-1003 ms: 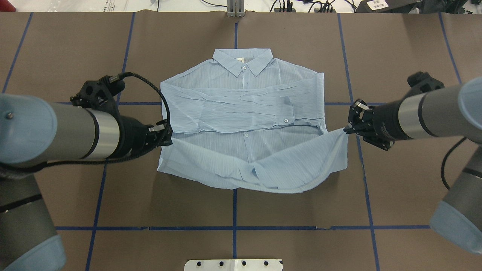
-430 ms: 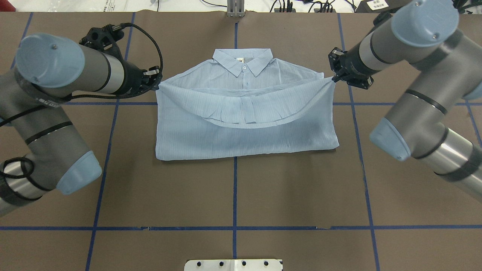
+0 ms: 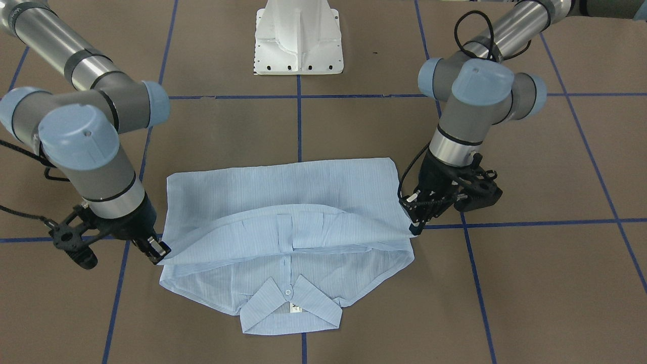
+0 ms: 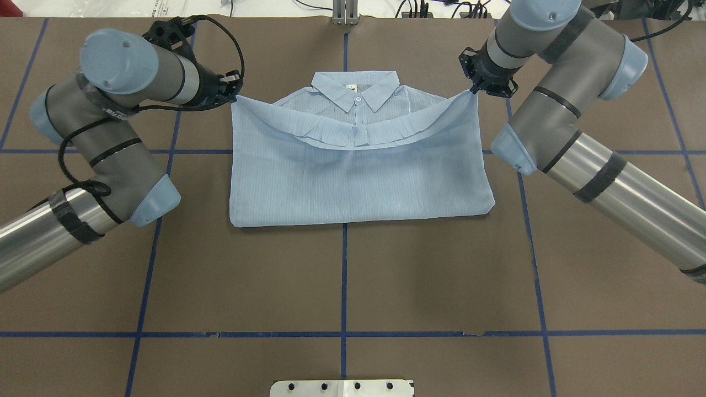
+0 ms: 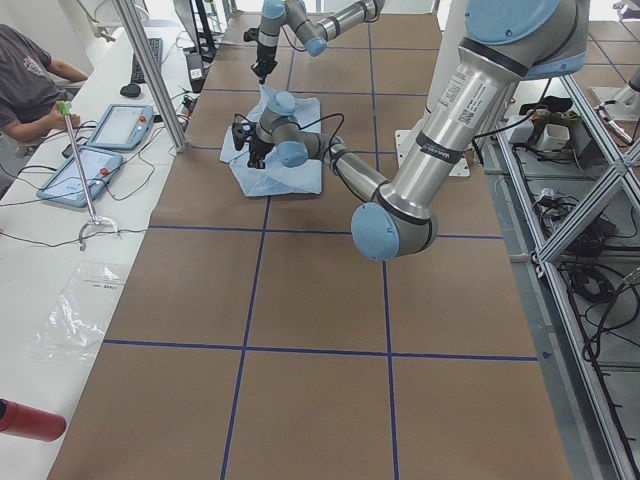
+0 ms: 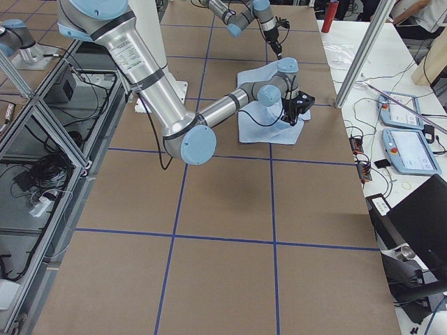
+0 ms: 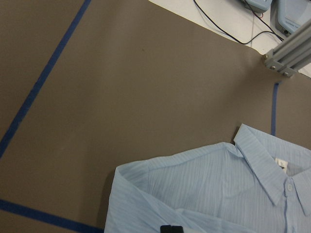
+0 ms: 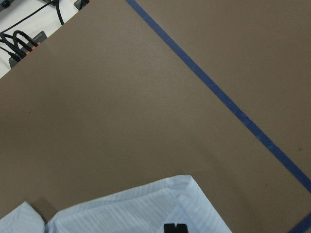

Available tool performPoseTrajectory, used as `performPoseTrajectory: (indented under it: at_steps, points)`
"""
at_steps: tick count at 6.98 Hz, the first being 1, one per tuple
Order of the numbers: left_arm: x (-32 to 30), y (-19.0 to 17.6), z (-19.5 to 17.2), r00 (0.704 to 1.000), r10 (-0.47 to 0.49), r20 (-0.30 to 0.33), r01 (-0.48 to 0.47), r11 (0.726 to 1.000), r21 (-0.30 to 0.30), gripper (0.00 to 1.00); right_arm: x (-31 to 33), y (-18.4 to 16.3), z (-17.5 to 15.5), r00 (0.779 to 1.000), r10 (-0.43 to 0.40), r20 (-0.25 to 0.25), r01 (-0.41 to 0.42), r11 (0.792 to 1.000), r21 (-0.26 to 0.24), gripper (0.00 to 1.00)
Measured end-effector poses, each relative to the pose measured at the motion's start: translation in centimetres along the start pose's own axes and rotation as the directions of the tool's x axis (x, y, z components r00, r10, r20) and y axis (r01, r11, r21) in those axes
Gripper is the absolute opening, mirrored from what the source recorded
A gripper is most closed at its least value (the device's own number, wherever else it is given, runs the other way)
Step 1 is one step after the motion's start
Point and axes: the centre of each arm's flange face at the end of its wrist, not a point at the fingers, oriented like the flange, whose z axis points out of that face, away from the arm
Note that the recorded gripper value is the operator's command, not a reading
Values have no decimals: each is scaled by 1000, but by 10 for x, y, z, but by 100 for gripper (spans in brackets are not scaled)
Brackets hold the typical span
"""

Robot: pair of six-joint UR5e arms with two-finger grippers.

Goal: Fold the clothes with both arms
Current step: 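Lift the hem with both grippers and fold it toward the collar, then lay the hem near the collar and open both grippers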

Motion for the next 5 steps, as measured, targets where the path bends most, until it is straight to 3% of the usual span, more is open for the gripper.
performPoseTrajectory:
  at_steps: [3,4,5]
  points:
    - [-26,-18,77,999,32,-9,-32,999,17,0,-30,-13,50,999,5,-31,-5,1000,17,0]
    - [-33,-20,85,999,44,-8,-44,999,26,17,-27,-14,63,999,1,-32,0,1000,25,20]
    - [-35,-20,88,999,54,-7,-54,998,31,59,-27,-15,69,1000,-3,-29,4,999,34,99]
